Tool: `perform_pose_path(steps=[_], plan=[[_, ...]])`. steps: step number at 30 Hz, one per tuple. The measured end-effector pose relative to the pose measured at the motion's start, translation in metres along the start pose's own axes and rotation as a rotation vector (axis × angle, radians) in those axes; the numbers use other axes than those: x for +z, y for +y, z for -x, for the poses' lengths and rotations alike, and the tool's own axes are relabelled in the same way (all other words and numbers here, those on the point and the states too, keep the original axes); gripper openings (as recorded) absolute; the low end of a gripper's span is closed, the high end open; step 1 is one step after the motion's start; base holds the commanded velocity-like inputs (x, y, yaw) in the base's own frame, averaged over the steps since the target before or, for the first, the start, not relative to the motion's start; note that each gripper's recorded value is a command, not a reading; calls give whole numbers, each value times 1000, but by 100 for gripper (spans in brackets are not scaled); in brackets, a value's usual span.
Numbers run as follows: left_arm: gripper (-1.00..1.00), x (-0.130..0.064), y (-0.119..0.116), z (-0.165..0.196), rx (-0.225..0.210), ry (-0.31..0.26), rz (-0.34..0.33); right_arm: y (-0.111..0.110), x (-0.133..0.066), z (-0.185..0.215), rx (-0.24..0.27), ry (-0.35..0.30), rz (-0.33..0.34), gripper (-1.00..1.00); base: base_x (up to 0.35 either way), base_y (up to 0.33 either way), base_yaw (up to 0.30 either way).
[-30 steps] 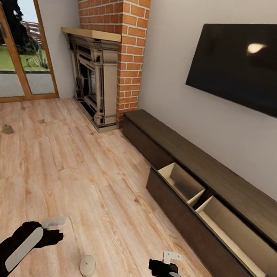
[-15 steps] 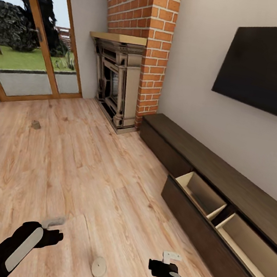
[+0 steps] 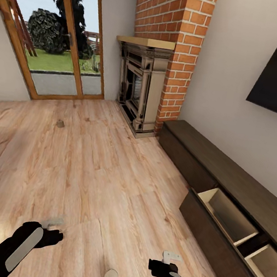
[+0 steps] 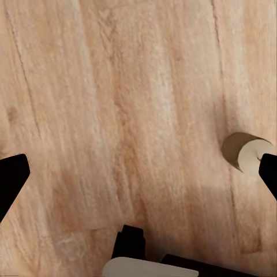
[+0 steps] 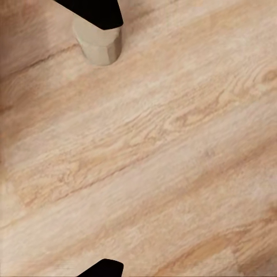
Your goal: Place each of the two pumpkins and all three candles from the living room inside a cabinet in the living room (use any cabinet), then make sure every cabinet is closed, and position the cauldron so it is next to a table in the living room.
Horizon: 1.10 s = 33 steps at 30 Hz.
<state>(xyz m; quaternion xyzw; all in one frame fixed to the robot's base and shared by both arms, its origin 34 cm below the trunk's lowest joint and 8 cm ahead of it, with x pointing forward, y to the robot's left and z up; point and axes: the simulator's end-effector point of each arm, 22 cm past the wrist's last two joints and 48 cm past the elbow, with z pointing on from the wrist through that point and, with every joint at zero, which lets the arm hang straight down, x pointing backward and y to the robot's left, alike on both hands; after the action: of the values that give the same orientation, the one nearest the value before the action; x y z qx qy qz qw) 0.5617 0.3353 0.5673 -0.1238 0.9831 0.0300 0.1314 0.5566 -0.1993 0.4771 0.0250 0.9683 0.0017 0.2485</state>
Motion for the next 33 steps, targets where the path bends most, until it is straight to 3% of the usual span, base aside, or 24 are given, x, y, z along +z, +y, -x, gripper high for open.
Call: perform_pose_path(steps=[18, 25, 33], plan=[[100, 0, 0, 0, -1, 0, -1, 0, 0, 0, 0, 0, 0, 100, 3, 1, 290], [100, 0, 0, 0, 1, -2, 1, 0, 0, 0, -1, -1, 2, 100, 202, 85, 290], [100, 0, 0, 0, 0, -1, 0, 0, 0, 0, -1, 0, 2, 100, 91, 27, 82]])
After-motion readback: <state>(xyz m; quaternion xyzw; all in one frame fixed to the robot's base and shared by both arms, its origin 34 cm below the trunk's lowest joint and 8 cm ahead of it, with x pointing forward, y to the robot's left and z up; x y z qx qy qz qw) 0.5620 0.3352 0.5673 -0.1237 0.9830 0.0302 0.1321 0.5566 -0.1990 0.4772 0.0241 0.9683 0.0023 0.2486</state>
